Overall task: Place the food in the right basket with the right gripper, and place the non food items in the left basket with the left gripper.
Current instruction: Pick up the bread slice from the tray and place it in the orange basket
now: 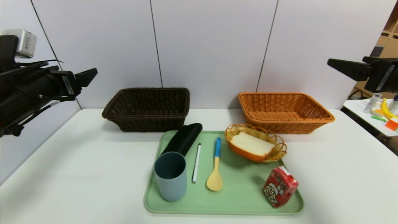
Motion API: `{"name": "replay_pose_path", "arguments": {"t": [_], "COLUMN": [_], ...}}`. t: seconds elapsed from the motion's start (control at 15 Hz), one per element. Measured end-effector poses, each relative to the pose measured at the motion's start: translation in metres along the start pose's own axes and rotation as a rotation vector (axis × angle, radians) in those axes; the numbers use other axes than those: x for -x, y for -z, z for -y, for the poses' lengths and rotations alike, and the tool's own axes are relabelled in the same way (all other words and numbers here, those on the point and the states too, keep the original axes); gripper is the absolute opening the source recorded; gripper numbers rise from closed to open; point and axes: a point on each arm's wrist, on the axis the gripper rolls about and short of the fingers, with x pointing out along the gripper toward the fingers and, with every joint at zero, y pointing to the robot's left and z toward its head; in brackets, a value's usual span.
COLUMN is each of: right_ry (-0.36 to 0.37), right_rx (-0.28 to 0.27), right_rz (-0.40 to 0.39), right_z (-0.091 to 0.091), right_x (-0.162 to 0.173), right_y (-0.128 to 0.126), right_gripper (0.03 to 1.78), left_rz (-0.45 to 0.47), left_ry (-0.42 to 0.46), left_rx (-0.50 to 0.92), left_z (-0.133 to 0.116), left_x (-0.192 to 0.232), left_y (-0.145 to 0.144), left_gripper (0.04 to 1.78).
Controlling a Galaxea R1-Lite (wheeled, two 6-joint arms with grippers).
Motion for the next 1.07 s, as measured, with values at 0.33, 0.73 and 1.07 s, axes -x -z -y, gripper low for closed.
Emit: {"name": "replay_pose_path", "arguments": {"t": [0.33, 0.73, 1.07], "right_ry": [-0.110, -0.309, -0.353], "right_rx": [0.011, 0.551, 0.861], "right_rz": [-0.235, -0.445, -0.526], "right_z": [-0.019, -0.054, -0.105], "right_x": [-0.034, -0.041, -0.030], "right_y": [0.014, 0.006, 0.007], "right_gripper": [1.71, 1.71, 1.71], "left_rz": [-0.060, -0.078, -0.093], "left_ry": [-0.017, -0.016, -0.037], "left_rx": [-0.022, -0.092, -0.162], "left_z": [0.000, 0.000, 0.000], "left_x": [-0.028, -0.031, -0.030], "left_y": [0.024, 0.030, 0.033], "left_gripper": [1.69, 1.69, 1.69]}}
